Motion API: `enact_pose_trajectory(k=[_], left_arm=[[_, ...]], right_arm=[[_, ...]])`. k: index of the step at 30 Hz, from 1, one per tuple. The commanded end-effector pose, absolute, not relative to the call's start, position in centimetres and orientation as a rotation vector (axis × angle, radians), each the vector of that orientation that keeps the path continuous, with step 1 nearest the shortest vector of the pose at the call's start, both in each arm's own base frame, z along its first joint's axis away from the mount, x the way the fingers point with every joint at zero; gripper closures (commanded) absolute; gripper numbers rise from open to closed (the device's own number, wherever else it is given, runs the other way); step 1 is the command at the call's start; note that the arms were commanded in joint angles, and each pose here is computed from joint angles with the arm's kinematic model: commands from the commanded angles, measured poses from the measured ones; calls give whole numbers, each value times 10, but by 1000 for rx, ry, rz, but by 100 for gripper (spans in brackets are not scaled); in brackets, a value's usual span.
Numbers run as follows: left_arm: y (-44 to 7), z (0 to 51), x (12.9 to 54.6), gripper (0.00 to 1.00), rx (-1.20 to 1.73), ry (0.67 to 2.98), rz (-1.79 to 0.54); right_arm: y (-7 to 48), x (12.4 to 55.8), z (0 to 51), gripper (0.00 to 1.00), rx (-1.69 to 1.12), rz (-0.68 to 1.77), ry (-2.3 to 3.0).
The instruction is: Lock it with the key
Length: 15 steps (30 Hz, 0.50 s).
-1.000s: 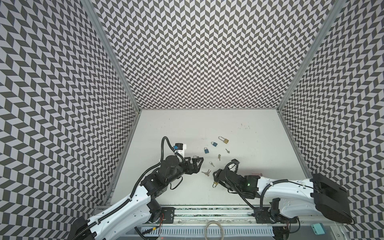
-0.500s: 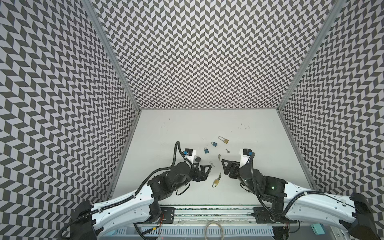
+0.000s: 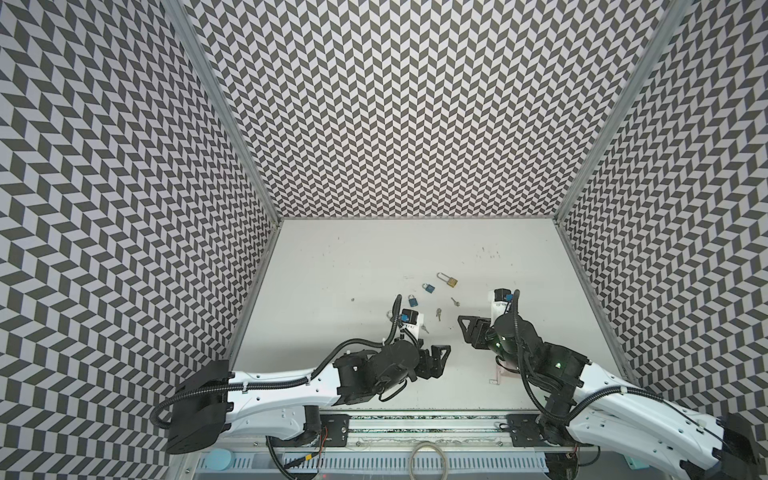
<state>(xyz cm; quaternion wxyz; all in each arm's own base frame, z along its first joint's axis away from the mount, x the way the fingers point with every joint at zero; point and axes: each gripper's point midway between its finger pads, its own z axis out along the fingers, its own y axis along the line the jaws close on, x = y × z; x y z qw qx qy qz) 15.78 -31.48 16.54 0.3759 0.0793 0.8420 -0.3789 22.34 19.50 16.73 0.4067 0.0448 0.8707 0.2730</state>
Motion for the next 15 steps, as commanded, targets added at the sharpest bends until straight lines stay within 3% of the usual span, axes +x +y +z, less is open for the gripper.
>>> enact_pose_trajectory(k=[1,4,11,15], left_arm=[[-292,164,167,14,84,2103,-959],[-279,156,172,15,83,2102,-946],[-286,152,178,22,232,2112,-968],[-289,137,174,25,219,2150,-969]], right_arm=[[198,226,171,37,67,675,2183],[202,229,161,39,15,611,2238],[206,225,108,56,-60,483,2500],[213,212,84,72,-128,496,2616]])
